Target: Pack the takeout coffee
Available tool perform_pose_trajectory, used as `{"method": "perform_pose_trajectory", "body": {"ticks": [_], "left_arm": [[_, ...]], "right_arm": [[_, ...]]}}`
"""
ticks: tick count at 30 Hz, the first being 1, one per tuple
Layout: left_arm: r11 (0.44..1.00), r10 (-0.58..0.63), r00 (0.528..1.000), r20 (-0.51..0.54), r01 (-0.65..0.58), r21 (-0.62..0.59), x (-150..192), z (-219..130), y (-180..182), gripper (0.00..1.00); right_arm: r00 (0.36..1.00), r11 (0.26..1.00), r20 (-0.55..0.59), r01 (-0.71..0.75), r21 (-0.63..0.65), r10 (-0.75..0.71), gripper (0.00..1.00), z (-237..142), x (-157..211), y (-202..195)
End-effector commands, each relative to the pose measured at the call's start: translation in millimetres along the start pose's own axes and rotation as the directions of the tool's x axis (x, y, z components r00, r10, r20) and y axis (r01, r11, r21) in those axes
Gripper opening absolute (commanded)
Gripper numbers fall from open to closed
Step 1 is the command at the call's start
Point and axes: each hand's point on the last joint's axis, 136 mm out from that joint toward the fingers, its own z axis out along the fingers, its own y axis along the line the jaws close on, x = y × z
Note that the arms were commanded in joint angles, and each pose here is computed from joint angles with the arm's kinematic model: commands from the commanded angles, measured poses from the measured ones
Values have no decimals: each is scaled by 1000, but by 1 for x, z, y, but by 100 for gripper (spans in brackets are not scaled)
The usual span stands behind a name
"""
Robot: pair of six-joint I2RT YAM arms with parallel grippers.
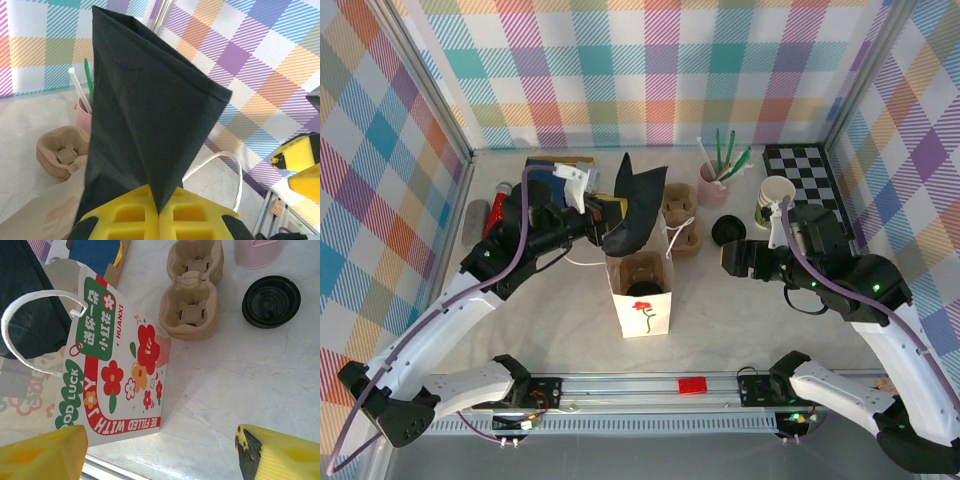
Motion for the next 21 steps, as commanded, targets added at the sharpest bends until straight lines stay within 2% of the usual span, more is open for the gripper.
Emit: {"method": "perform_pose_trajectory", "body": {"ticks": [1,5,12,21], "left_arm": [[998,22,997,71,-18,-54,-30,-3,-2,0],[994,25,998,63,-18,-107,-33,4,7,0],[989,3,999,43,4,-149,-14,11,21,0],[990,10,998,70,-1,-140,3,6,21,0]], "right_arm": [[1000,1000,26,-15,-18,15,78,-3,-2,1],[999,1000,28,-18,-14,19,78,-4,1,-2],[999,1000,29,-15,1,15,78,-6,7,-8],[999,1000,28,-21,-12,21,78,0,7,-5]]}}
